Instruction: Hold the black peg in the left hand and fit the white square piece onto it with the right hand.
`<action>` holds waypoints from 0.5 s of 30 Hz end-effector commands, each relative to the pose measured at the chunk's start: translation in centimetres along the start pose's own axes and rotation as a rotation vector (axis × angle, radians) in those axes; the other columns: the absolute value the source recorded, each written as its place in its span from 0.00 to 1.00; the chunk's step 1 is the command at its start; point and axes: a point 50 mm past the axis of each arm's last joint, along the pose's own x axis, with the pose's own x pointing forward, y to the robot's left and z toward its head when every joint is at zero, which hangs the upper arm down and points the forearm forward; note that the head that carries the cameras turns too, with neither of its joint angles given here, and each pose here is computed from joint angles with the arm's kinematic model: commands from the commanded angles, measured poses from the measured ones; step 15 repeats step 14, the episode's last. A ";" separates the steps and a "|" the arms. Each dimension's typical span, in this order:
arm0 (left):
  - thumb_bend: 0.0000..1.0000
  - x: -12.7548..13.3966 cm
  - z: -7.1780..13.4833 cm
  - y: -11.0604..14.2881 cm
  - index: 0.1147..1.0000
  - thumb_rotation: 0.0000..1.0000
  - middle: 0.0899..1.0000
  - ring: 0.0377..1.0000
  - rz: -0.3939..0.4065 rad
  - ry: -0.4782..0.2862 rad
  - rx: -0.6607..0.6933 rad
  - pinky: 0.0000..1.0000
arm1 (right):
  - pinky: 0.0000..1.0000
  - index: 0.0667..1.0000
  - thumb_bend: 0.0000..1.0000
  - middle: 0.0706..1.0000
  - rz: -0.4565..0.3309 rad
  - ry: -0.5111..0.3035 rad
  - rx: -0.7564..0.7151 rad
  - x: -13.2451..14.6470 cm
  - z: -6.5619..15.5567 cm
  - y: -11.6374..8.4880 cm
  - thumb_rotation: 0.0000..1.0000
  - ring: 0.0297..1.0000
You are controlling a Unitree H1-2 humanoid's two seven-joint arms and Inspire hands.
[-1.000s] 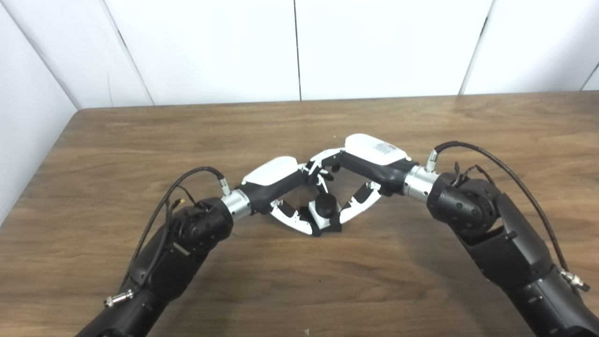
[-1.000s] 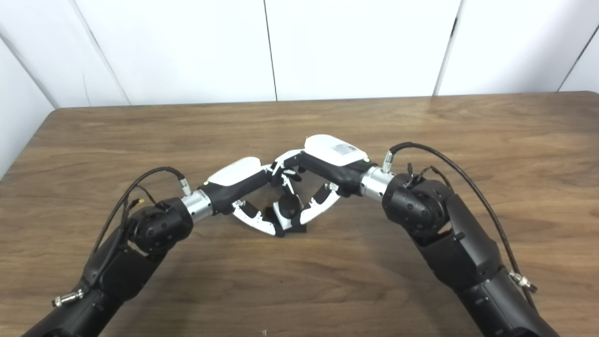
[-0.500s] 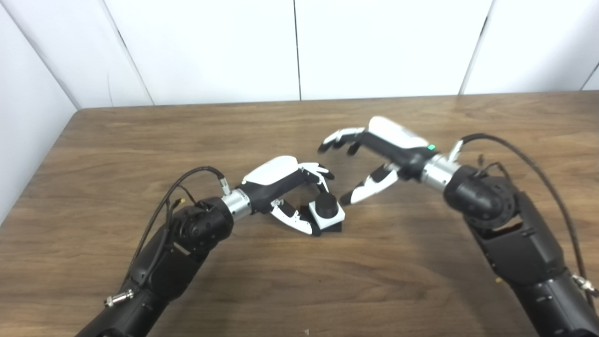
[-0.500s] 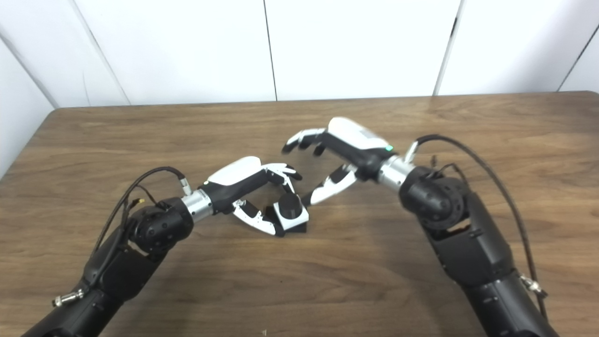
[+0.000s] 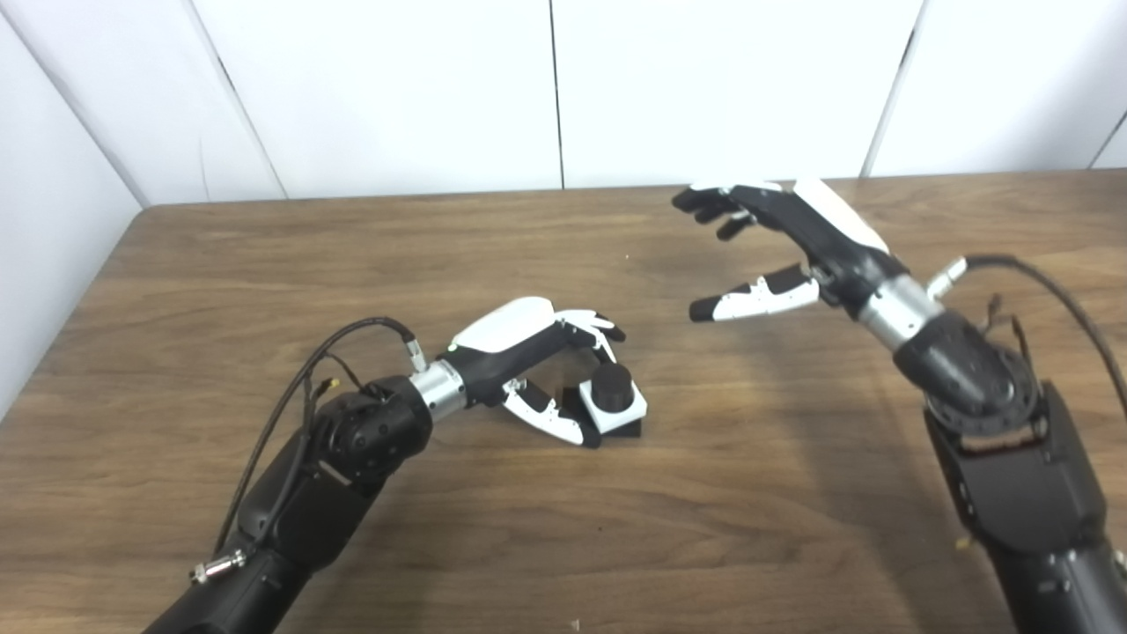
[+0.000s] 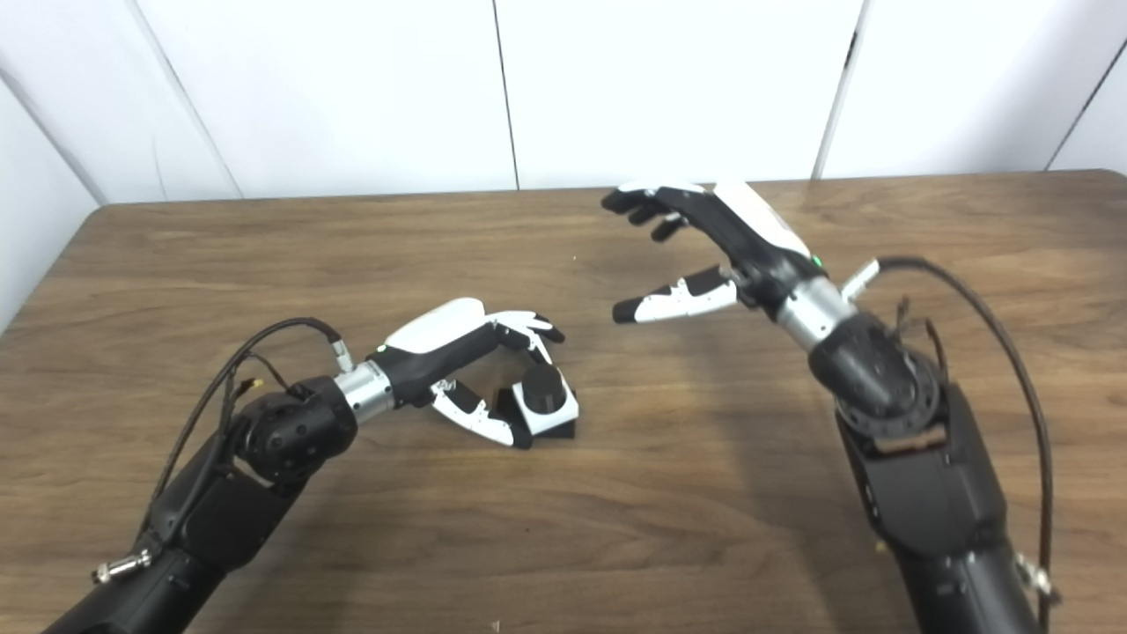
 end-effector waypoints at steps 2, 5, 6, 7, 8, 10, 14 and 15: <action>0.81 -1.6 -1.9 -2.0 0.60 0.29 0.86 0.91 -0.077 0.081 -0.018 0.79 | 0.65 0.72 0.65 0.76 -0.121 -0.046 0.056 -0.5 1.4 -0.2 0.18 0.74; 0.82 -2.0 -1.9 -2.4 0.72 0.32 0.87 0.91 -0.040 0.111 -0.046 0.77 | 0.63 0.73 0.60 0.78 -0.160 -0.018 0.092 -1.8 0.8 0.8 0.18 0.76; 0.82 -2.0 -1.9 -2.5 0.75 0.33 0.87 0.90 -0.032 0.118 -0.052 0.77 | 0.63 0.73 0.60 0.78 -0.168 -0.013 0.097 -2.0 0.7 1.0 0.18 0.76; 0.82 -2.3 -1.9 -2.8 0.77 0.33 0.87 0.90 -0.011 0.130 -0.078 0.77 | 0.63 0.73 0.59 0.78 -0.181 -0.003 0.114 -2.4 0.5 1.4 0.18 0.76; 0.80 -2.5 -1.8 -3.1 0.83 0.32 0.87 0.90 0.010 0.140 -0.102 0.78 | 0.64 0.73 0.58 0.78 -0.192 0.007 0.125 -2.7 0.3 1.7 0.17 0.76; 0.79 -3.0 -1.8 -3.8 0.88 0.32 0.87 0.89 0.057 0.158 -0.151 0.77 | 0.64 0.72 0.58 0.78 -0.213 0.021 0.145 -3.2 -0.1 2.2 0.14 0.76; 0.74 -3.7 -1.6 -4.8 0.88 0.30 0.87 0.84 0.146 0.178 -0.221 0.71 | 0.61 0.71 0.57 0.77 -0.240 0.036 0.180 -3.9 -0.5 2.9 0.11 0.74; 0.74 -3.7 -1.6 -4.8 0.88 0.30 0.87 0.84 0.146 0.178 -0.221 0.71 | 0.61 0.71 0.57 0.77 -0.240 0.036 0.180 -3.9 -0.5 2.9 0.11 0.74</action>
